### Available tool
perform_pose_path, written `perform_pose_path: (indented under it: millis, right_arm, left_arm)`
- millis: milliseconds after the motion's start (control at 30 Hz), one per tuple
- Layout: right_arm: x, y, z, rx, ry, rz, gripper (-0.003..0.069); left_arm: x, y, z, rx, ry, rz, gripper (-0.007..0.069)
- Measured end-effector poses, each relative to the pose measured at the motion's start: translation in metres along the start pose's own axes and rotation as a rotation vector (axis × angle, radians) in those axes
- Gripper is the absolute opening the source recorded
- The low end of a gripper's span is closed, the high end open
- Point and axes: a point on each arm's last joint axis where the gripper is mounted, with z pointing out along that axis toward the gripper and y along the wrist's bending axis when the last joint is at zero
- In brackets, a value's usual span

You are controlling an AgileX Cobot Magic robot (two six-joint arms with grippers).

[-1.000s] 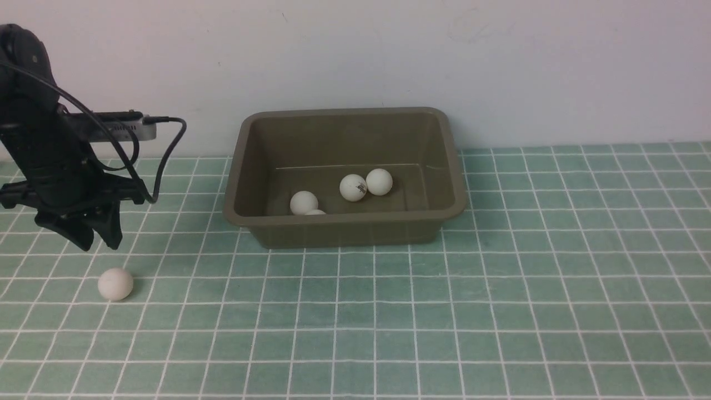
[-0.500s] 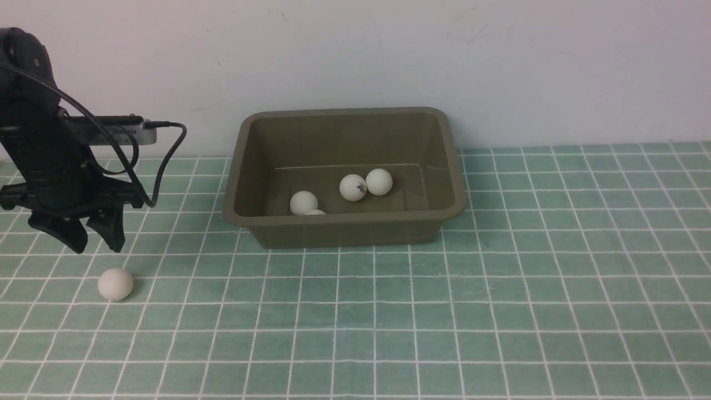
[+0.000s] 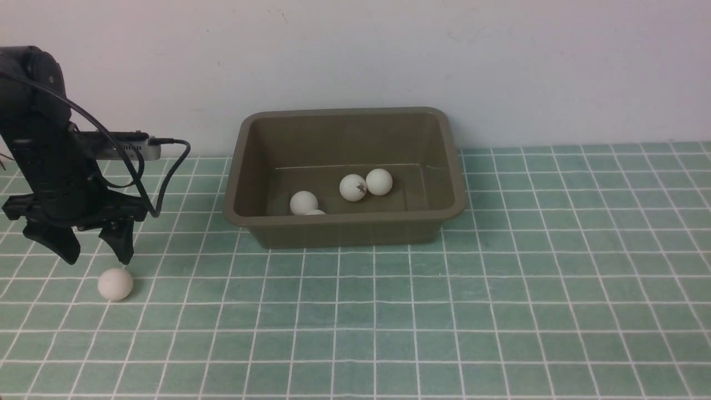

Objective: Put the table tennis balls in the box on the green coffee tablecloth.
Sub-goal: 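Reach for and grasp a ping pong ball on the table beside the basket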

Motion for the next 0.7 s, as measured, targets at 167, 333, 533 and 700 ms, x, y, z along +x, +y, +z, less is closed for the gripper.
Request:
perform_pose_path:
  millis: [167, 333, 533, 700]
  right_arm:
    - [0.0, 0.001, 0.0, -0.008, -0.002, 0.004, -0.0018]
    - [0.0, 0.001, 0.0, -0.011, -0.003, 0.006, -0.0018]
    - [0.0, 0.002, 0.0, -0.018, -0.005, 0.009, -0.0018]
    - [-0.001, 0.002, 0.0, -0.021, -0.006, 0.01, -0.0018]
  left_arm:
    - [-0.003, 0.0, 0.01, 0.001, 0.011, 0.001, 0.0513]
    - [-0.007, 0.0, 0.029, 0.004, 0.05, 0.003, 0.0513]
    - [-0.01, 0.001, 0.048, 0.006, 0.077, 0.005, 0.0513]
    - [-0.011, 0.001, 0.06, 0.007, 0.1, 0.005, 0.045]
